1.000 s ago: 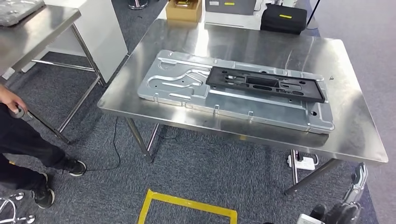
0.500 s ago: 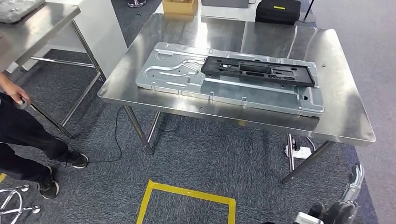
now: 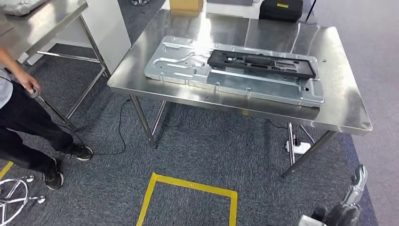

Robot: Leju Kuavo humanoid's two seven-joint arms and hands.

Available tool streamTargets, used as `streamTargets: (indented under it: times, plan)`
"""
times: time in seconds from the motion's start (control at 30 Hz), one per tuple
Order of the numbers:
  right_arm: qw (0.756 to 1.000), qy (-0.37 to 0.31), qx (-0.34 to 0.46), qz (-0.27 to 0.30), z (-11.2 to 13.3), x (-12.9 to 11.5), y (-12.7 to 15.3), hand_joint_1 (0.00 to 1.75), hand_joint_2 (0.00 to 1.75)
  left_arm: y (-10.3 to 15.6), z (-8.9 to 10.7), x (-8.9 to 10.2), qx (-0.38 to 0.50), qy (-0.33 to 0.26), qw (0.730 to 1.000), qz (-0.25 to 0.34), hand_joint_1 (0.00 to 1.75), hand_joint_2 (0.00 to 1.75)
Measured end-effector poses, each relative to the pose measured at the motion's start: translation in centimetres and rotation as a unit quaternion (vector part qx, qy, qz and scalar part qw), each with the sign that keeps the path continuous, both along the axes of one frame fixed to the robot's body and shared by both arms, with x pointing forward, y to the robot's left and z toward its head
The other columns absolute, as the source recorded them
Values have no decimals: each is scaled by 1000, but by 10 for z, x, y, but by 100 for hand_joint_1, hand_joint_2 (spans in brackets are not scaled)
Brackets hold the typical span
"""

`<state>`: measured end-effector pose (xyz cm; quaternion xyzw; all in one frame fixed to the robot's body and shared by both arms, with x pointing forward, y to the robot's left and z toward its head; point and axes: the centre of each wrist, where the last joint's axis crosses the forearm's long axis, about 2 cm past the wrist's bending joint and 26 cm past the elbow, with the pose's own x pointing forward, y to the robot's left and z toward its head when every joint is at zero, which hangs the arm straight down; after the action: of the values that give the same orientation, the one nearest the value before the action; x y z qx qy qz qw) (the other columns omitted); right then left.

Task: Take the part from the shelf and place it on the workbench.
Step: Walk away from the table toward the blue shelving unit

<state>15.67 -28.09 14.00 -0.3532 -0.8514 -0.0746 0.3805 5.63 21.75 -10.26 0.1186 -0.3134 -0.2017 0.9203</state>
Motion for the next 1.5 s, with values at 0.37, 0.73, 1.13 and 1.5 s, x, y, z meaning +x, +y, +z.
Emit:
streamTargets:
  times: [0.37, 0.73, 1.13, 1.5]
  plan:
    - [1000, -17, 4, 3, 3, 0, 0, 0, 0, 0, 0, 1, -1, 0, 1000, -1, 0, 0]
    - [999, 9, 17, 33, -3, -1, 2, 0, 0, 0, 0, -1, -1, 0, 1000, 2, 0, 0]
    - [981, 178, 65, 48, -76, -6, -12, 0, 0, 0, 0, -3, 0, 6, 1000, 17, 0, 0]
    - [915, 365, 163, -45, -183, -48, -43, 0, 0, -2, 0, -4, 0, 11, 1000, 24, 0, 0]
